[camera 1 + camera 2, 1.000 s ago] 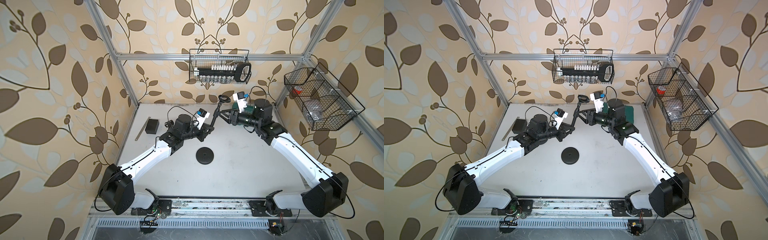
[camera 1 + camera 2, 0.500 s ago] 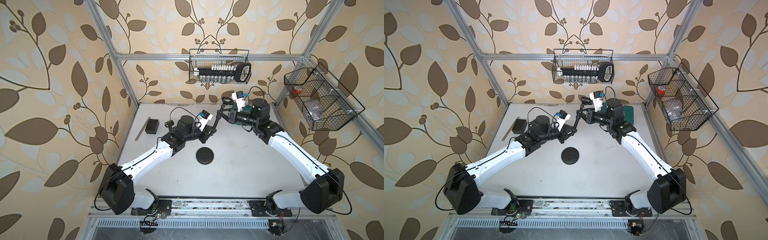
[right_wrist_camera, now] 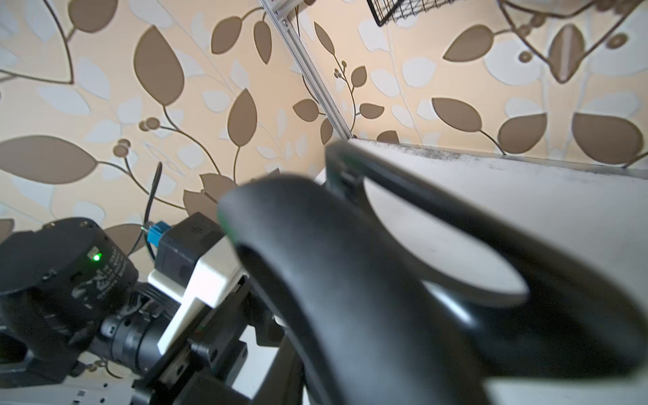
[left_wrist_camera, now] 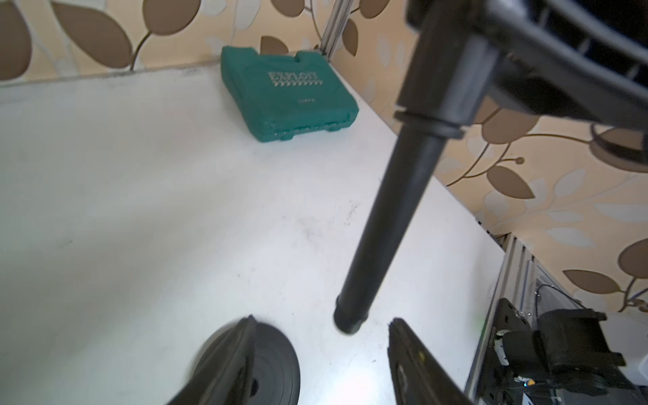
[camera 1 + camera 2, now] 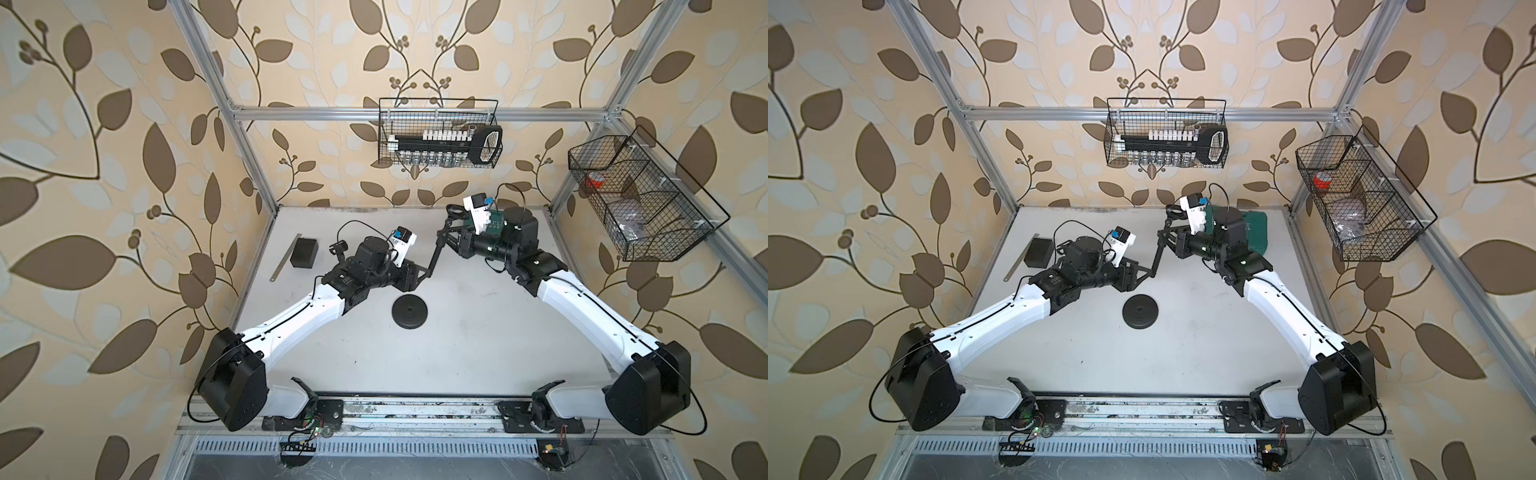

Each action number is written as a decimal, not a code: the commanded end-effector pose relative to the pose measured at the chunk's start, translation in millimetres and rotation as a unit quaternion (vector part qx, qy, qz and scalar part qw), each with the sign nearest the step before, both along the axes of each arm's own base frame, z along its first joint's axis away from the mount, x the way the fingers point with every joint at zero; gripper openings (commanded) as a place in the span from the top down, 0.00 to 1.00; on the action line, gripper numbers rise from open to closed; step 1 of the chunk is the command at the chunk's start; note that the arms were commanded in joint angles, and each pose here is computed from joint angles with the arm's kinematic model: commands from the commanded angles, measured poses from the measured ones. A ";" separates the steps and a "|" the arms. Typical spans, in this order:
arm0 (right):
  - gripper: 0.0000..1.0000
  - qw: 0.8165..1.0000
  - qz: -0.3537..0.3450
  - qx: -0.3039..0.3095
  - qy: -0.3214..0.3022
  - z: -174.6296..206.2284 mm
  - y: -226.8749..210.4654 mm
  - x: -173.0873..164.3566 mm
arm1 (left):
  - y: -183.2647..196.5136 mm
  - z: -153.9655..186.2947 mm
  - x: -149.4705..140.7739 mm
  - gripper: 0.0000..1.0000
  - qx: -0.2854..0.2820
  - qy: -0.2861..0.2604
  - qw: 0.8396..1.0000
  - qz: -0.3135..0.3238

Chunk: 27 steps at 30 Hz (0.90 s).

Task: Assemble a microphone stand
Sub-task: Adjust the microphone stand pole at the center of the board, then hold the microphone stand pole at the microphone stand base, then move the microphone stand base to the center of the board.

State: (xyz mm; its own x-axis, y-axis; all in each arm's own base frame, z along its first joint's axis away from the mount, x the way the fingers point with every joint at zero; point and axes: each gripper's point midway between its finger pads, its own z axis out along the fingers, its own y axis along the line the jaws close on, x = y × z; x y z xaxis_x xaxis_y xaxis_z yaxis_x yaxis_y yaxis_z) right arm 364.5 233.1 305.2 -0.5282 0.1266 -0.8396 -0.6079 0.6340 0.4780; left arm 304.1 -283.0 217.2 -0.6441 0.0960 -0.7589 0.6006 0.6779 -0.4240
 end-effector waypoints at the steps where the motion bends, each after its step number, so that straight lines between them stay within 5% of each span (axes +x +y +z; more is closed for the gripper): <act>1: 1.00 0.997 -0.003 -0.035 -0.063 -1.6 -4.6 -6.0 | 22.7 -34.6 -20.9 0.35 0.026 0.091 0.994 0.054; 10: 1.00 0.991 0.008 -0.093 -0.095 -34.6 7.4 -31.5 | 61.4 -93.8 -39.5 0.28 0.076 0.219 0.964 0.131; 27: 1.00 0.991 0.034 -0.104 -0.083 -71.1 10.9 -46.1 | 50.0 -161.9 -26.8 0.20 0.104 0.257 0.956 0.095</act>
State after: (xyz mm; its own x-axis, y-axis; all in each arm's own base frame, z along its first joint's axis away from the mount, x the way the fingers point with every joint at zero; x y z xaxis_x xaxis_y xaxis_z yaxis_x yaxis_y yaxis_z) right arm 319.6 242.1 229.2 -0.4250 -0.0854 -0.9011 -0.6909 0.6738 0.2620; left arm 270.2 -227.3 50.9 -0.9610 0.0395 -0.2739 0.1637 0.8791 -0.4476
